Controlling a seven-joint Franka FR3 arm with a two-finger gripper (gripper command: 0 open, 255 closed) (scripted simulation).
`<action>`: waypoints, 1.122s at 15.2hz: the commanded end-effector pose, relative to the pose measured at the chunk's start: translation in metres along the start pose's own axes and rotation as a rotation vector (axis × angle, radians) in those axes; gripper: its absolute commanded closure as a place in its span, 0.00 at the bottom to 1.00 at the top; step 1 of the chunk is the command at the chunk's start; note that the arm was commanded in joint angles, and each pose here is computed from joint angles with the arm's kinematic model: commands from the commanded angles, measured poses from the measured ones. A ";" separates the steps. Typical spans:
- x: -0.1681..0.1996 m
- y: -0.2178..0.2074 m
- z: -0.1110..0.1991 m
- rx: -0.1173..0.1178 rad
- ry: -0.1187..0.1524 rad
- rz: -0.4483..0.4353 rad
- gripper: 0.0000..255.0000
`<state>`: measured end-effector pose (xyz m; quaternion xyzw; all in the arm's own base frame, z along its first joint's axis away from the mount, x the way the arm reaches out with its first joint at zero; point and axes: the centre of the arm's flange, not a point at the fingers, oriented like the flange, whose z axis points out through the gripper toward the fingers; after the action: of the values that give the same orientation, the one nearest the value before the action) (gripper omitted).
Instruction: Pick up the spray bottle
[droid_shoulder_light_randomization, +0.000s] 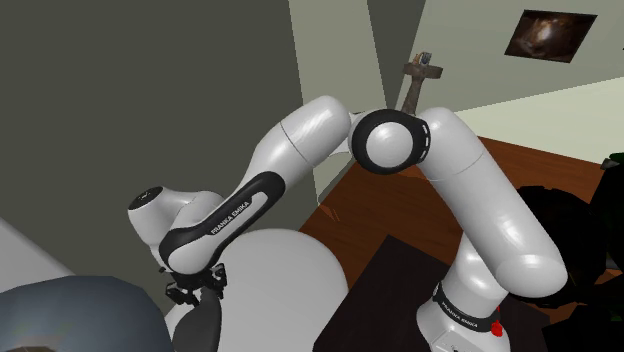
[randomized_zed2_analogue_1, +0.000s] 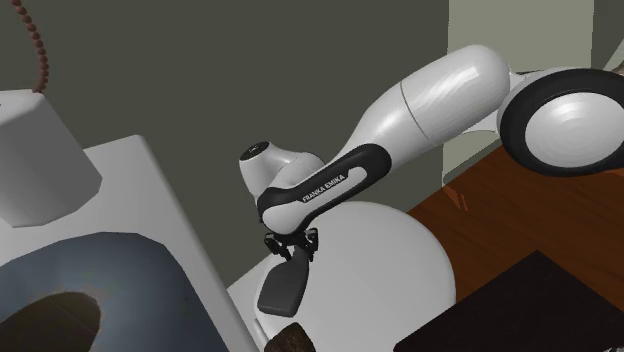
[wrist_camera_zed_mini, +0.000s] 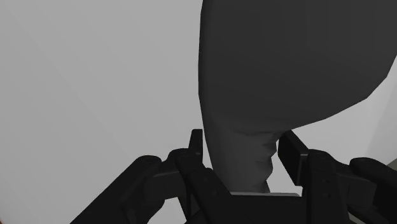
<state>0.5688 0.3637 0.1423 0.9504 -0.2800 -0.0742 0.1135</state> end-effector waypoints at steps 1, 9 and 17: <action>0.000 0.000 0.002 -0.003 -0.001 0.000 1.00; -0.002 0.008 -0.024 -0.003 -0.001 0.000 1.00; -0.006 0.019 -0.065 -0.003 -0.001 0.000 1.00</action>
<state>0.5682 0.3627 0.2038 0.9502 -0.2800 -0.0752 0.1145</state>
